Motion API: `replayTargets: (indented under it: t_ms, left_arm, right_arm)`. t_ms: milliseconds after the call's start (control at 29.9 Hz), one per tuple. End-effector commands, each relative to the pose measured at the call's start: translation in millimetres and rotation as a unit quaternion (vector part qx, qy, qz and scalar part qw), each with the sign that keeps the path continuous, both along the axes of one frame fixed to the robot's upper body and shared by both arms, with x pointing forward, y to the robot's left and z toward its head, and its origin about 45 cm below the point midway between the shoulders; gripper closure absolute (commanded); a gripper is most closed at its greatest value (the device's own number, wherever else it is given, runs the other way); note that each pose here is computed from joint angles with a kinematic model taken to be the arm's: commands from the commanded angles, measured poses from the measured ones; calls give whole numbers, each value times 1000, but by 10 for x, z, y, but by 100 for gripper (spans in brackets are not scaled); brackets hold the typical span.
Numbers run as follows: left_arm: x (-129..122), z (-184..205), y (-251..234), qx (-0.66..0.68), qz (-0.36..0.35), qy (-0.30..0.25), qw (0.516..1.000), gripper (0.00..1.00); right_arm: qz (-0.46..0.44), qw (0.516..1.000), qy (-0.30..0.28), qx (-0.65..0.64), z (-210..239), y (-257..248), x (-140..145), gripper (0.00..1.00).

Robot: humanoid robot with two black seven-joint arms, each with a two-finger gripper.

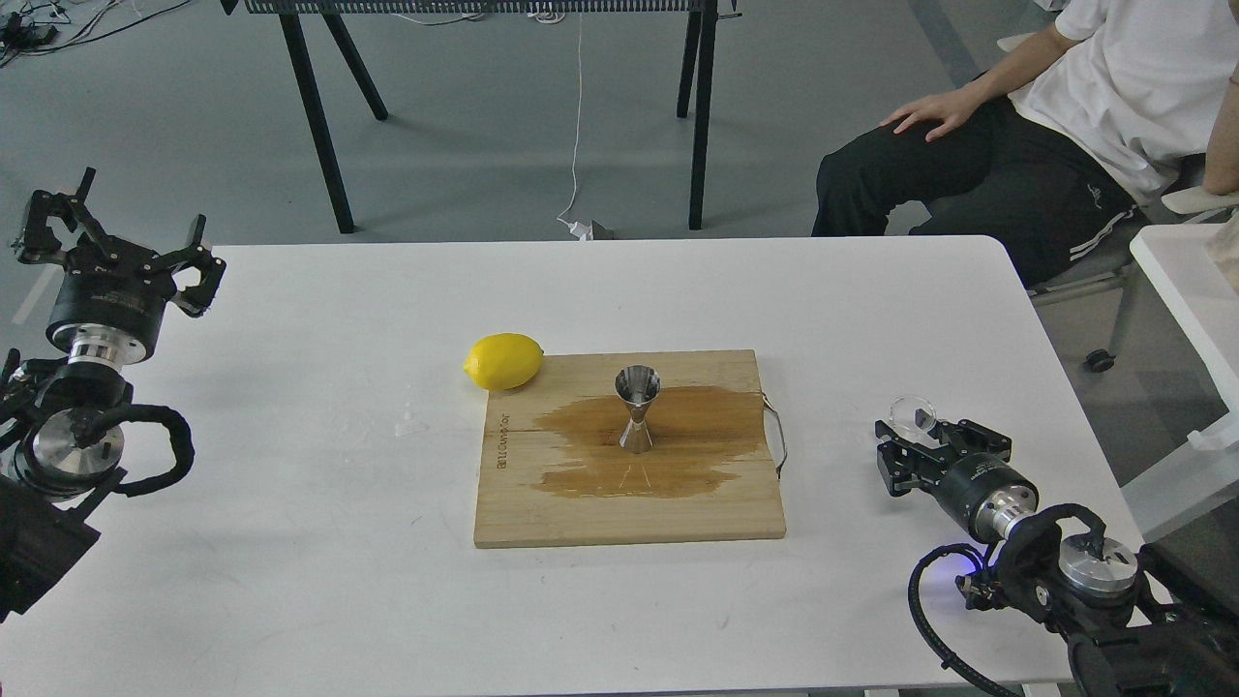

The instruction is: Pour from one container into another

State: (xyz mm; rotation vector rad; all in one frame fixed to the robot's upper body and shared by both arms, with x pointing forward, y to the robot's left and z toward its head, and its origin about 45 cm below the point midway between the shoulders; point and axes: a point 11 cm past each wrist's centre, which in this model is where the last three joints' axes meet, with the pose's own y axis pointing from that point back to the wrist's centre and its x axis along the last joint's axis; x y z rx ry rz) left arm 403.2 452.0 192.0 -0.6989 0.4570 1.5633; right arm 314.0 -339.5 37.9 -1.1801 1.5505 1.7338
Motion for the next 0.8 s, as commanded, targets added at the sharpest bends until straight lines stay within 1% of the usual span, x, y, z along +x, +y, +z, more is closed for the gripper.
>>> replayTargets:
  t_ms: [0, 67, 100, 134, 201, 234, 468, 501, 568, 602, 669, 769]
  left_arm:
    - [1, -3, -6, -1, 0, 0, 1000, 0]
    - [0, 0, 1, 0, 0, 0, 1000, 0]
    - [0, 0, 1, 0, 0, 0, 1000, 0]
    - [0, 0, 1, 0, 0, 0, 1000, 0]
    - [0, 0, 1, 0, 0, 0, 1000, 0]
    - [0, 0, 1, 0, 0, 0, 1000, 0]
    - [-1, -1, 5, 0, 1, 0, 1000, 0]
    - [-4, -10, -4, -1, 0, 1, 1000, 0]
    - [1, -3, -6, -1, 0, 0, 1000, 0]
    - [1, -3, -6, -1, 0, 0, 1000, 0]
    - [1, -3, -6, -1, 0, 0, 1000, 0]
    - [0, 0, 1, 0, 0, 0, 1000, 0]
  right_arm:
    - [1, 1000, -1, 1, 4, 6, 1, 60]
    - [0, 1000, 0, 1, 5, 0, 6, 59]
    - [0, 1000, 0, 1, 6, -3, 7, 51]
    - [-2, 1000, 2, 0, -2, -12, 3, 35]
    - [-10, 1000, 4, -3, -16, -64, -1, 8]
    - [-16, 1000, 4, -2, -15, -96, -3, 6]
    - [-24, 1000, 2, -3, -5, -135, 9, 6]
    - [-24, 1000, 2, -3, -9, -136, 4, 9]
    - [-23, 1000, 2, -2, -7, -134, 4, 24]
    - [-22, 1000, -1, -2, -1, -130, 8, 29]
    - [-22, 1000, 0, -1, -3, -122, 8, 29]
    - [-22, 1000, 0, -1, -5, -123, 7, 24]
